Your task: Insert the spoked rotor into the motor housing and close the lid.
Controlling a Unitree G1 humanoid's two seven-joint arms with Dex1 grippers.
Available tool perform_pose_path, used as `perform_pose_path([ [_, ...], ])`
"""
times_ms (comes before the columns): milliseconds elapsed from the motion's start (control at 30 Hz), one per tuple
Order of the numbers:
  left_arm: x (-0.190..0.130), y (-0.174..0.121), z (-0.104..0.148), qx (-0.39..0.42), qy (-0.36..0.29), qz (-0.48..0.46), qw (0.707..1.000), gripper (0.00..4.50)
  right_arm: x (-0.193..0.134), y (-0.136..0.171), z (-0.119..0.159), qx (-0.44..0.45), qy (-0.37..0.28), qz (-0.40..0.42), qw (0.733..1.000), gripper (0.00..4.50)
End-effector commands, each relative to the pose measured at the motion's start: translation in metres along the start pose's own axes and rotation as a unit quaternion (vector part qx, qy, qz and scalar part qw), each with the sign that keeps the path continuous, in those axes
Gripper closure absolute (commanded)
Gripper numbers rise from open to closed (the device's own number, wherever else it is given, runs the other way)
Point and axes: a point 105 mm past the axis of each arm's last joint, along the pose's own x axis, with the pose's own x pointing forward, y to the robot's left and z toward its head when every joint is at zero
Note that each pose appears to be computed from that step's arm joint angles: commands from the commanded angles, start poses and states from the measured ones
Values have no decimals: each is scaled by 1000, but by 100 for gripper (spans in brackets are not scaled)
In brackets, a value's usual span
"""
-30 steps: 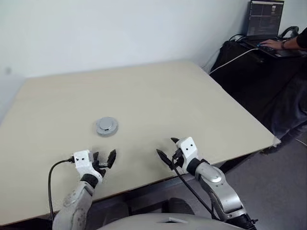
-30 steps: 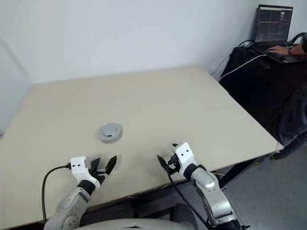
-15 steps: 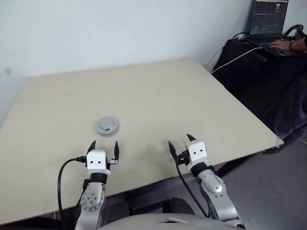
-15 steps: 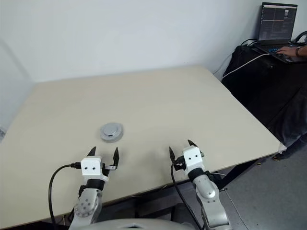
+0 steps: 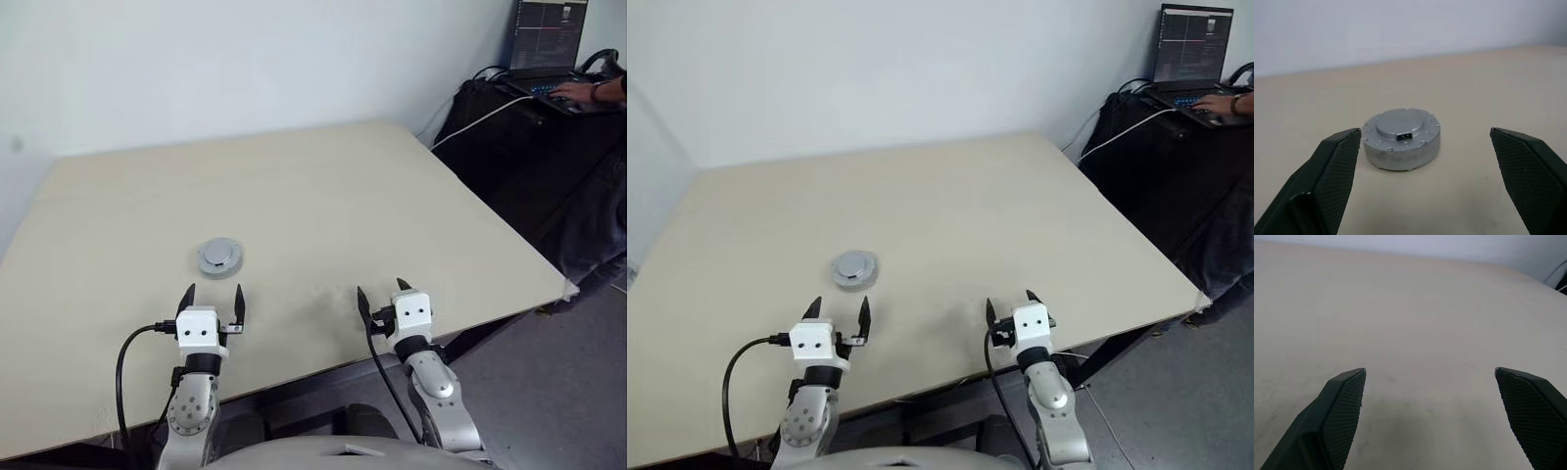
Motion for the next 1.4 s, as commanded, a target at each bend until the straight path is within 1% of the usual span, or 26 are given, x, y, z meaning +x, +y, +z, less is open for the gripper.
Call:
perform_pose_path([
  [33, 6, -4, 16, 0, -27, -3, 1000, 3, 3, -4, 12, -5, -27, -10, 1000, 0],
  [367, 9, -1, 6, 0, -14, -8, 1000, 3, 2, -2, 11, -8, -22, -13, 1000, 0],
  [800, 11, 4, -13, 4, -5, -7, 1000, 3, 7, 3, 13, -1, -27, -6, 1000, 0],
  [1100, 11, 4, -30, 5, 3, -14, 1000, 3, 7, 5, 12, -1, -26, -1, 1000, 0],
  [1400, 13, 7, -40, 6, 4, -17, 1000, 3, 6, 6, 13, 5, -29, -2, 1000, 0],
])
